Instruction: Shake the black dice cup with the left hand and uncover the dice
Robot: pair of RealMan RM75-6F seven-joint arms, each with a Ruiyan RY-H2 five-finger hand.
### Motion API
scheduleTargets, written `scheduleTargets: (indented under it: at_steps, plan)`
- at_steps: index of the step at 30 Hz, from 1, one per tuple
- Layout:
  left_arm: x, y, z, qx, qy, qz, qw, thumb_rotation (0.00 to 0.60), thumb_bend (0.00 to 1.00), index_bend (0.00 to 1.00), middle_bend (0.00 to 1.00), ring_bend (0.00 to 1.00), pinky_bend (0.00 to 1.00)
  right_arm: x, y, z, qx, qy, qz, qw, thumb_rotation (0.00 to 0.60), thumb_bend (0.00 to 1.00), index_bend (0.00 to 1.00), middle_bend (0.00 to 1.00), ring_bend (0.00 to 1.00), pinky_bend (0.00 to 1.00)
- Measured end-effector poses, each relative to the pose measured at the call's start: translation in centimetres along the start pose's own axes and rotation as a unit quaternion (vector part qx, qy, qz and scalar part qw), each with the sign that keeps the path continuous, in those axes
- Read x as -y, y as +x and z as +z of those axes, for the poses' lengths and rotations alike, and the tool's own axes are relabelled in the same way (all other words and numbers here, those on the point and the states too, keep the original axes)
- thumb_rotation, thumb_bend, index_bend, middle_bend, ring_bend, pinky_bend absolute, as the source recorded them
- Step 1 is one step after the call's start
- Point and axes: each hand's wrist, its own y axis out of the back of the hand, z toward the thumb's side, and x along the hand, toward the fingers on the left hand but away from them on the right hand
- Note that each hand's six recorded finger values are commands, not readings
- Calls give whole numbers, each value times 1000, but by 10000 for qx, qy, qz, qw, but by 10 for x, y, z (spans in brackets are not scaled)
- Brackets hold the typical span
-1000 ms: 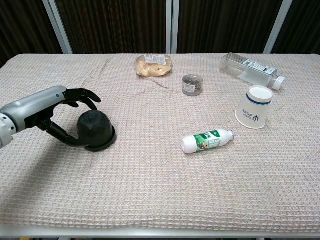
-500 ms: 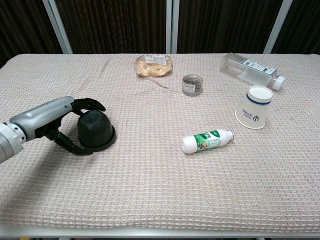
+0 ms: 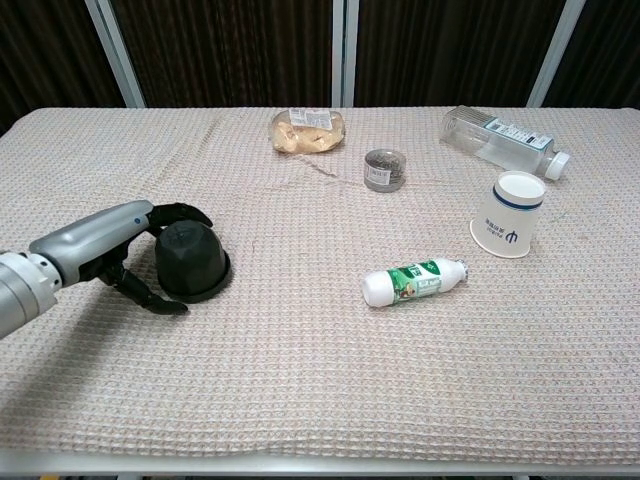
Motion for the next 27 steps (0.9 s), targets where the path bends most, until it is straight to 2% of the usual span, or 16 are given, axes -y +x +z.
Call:
scheduleTargets:
  at_steps: [18, 27]
  plan:
    - [4, 4, 5, 71, -161, -36, 9998, 600, 4, 184, 261, 146, 220, 2, 0, -3, 43, 7, 35, 10000, 600, 163, 0, 0, 0, 0]
    - [3, 7, 7, 104, -187, 31, 9998, 600, 70, 218, 311, 184, 252, 3, 0, -6, 81, -3, 64, 9999, 600, 164, 0, 0, 0, 0]
